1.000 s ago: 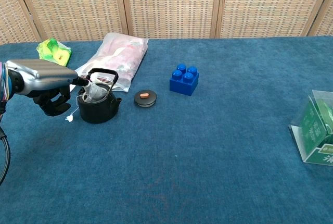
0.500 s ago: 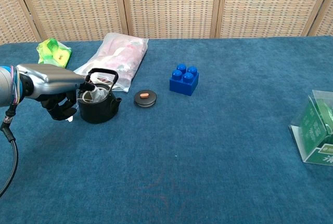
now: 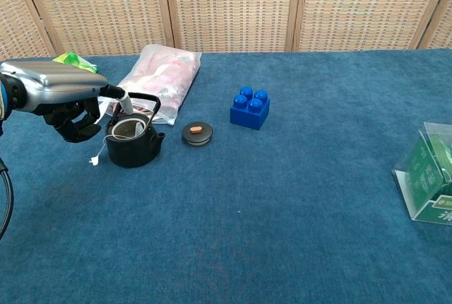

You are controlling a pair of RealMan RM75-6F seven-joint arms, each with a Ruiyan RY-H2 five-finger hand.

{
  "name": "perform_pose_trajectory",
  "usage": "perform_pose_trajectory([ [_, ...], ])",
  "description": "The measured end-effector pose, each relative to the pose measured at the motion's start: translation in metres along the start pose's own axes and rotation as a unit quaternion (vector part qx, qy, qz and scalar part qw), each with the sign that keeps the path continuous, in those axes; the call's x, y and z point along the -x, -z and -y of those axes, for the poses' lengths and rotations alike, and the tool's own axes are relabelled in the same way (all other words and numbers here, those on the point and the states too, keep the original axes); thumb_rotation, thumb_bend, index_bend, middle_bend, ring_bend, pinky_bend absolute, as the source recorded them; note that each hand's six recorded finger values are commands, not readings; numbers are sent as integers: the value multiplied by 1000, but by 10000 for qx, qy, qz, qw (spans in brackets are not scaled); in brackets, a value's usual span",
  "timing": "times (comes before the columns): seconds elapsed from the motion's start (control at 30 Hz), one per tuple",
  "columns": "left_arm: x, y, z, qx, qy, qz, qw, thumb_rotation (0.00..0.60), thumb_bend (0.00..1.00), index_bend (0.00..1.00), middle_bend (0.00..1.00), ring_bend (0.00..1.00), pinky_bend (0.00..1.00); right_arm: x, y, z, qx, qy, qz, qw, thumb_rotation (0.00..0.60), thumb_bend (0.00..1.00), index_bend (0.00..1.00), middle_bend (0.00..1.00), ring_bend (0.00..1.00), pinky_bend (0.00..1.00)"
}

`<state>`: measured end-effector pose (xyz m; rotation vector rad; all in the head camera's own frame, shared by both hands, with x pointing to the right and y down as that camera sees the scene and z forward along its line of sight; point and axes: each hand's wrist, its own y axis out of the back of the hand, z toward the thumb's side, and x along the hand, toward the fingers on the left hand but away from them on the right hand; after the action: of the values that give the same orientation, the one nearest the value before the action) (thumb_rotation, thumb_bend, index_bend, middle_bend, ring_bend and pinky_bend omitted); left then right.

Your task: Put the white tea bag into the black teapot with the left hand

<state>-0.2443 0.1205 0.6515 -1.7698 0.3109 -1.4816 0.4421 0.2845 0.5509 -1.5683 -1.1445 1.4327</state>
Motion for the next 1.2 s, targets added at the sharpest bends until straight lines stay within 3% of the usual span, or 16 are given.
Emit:
perform_pose_trajectory([
  [0.37,-7,-3,5,105,55,-43,9999,600,574,196,745,741,649,-3,4,-1,0,13,74,10000,600,9,118,197,83,157],
  [0.47,-3,2,3,235,-89,-126,9996,600,574,196,653,645,615,-3,5,-1,2,19,86,10000,600,9,118,197,83,157],
  [0.57,9,13,1,470,-346,-283,9979,600,574,176,490,479,555,-2,5,-1,-4,20,75,10000,600,9,118,197,82,157],
  [0.7,30,27,0,802,-760,-398,9931,600,551,134,301,264,338,-1,3,-2,-10,33,25,10000,600,8,118,197,83,157],
  [0.87,65,46,3,1302,-1362,-511,9808,600,483,112,138,79,75,3,-1,-3,-27,37,-55,10000,600,8,118,197,82,157],
  [1.03,114,66,16,1772,-2006,-724,9608,600,476,112,60,1,0,6,-4,-3,-49,25,-118,9999,600,8,118,197,83,157],
  [1.2,155,84,35,2052,-2331,-1027,9450,600,462,112,18,0,0,8,-6,-4,-68,29,-158,9998,600,8,118,197,83,157],
])
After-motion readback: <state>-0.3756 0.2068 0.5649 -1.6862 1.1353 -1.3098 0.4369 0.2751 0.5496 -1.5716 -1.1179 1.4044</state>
